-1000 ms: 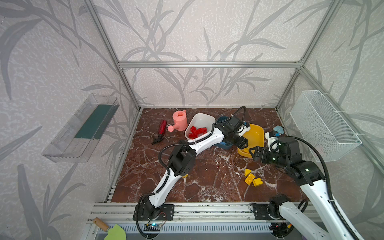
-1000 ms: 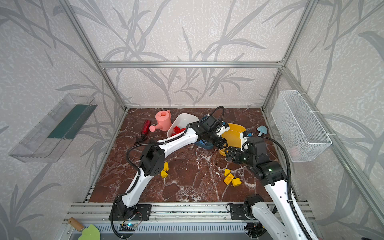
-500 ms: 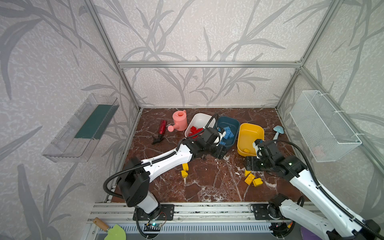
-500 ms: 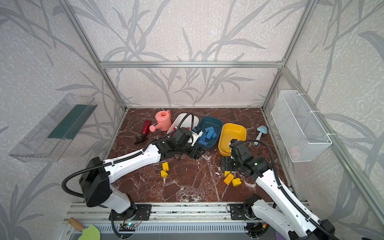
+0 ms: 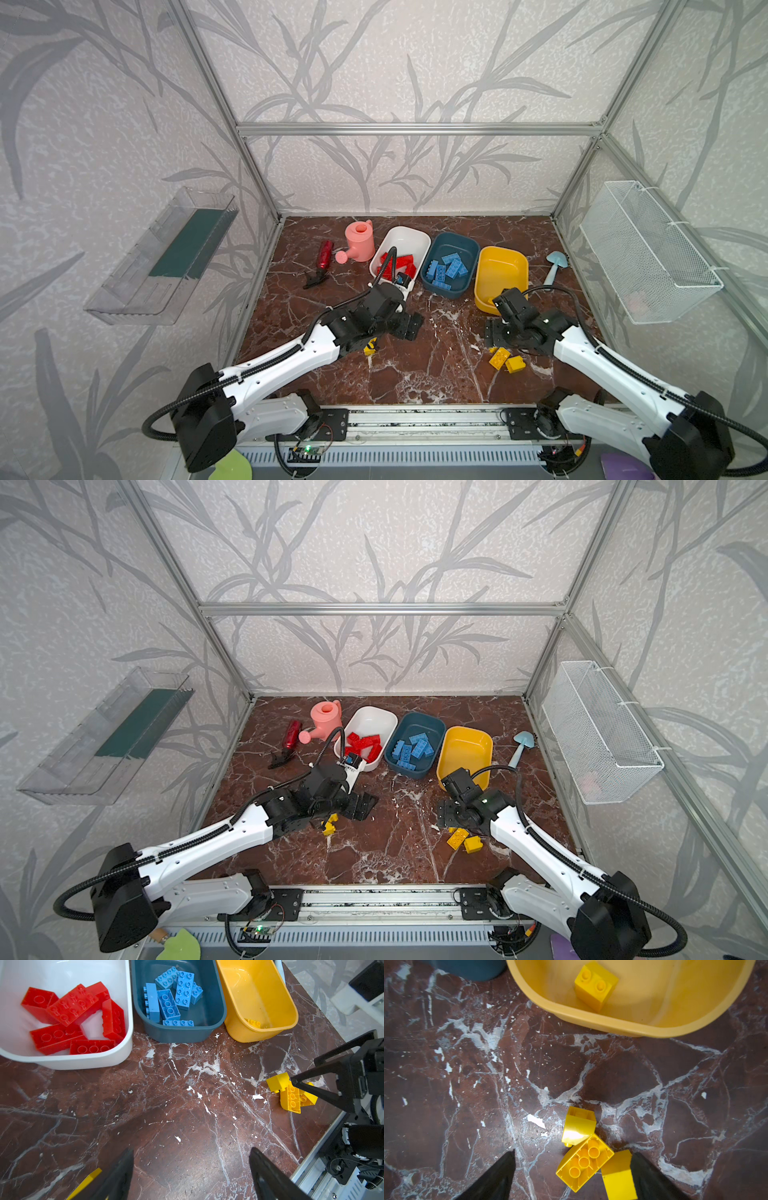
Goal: Sort the legos into containers by color
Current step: 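Grasp a yellow brick from the front cluster with the right gripper while left withdraws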
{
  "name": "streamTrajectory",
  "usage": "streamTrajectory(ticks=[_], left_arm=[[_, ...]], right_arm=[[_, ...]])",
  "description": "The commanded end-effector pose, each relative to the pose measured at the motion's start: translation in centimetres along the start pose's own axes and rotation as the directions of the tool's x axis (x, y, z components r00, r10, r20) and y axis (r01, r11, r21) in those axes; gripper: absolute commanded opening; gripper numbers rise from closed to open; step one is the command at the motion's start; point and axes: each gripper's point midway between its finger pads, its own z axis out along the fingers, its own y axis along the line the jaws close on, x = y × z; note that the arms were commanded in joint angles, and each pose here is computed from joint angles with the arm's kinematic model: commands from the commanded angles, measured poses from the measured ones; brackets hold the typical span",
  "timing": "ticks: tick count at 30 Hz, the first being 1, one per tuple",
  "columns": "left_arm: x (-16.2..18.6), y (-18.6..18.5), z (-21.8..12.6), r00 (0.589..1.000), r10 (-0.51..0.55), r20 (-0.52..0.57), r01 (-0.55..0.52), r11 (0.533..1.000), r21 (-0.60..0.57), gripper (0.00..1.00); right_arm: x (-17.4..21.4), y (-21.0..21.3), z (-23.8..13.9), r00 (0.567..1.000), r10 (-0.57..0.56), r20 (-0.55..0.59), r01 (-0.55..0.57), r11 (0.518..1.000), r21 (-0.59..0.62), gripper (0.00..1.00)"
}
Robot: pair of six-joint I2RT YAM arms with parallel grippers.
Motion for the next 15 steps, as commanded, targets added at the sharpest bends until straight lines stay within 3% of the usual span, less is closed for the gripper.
streamTrajectory(ticks=[1,9,15], left_arm=[[0.3,1.0,-0.4,1.0,-0.028,0.008,0.028,0.999,-0.046,0.87],[0.7,1.0,0.4,0.999,-0.032,-0.019,0.031,0.998,-0.057,0.86],[0.7,1.1,0.5,0.999,-0.032,-0.022,0.03,0.998,-0.061,0.86]], right_arm=[[-0.1,-0.4,1.1,1.0,0.019,-0.001,-0.019,0.999,0.036,0.87],[0.4,-0.2,2.7,0.997,0.015,-0.076,-0.009,0.997,0.071,0.77],[0.9,-0.4,4.6,0.993,0.032,-0.112,-0.023,0.996,0.081,0.76]])
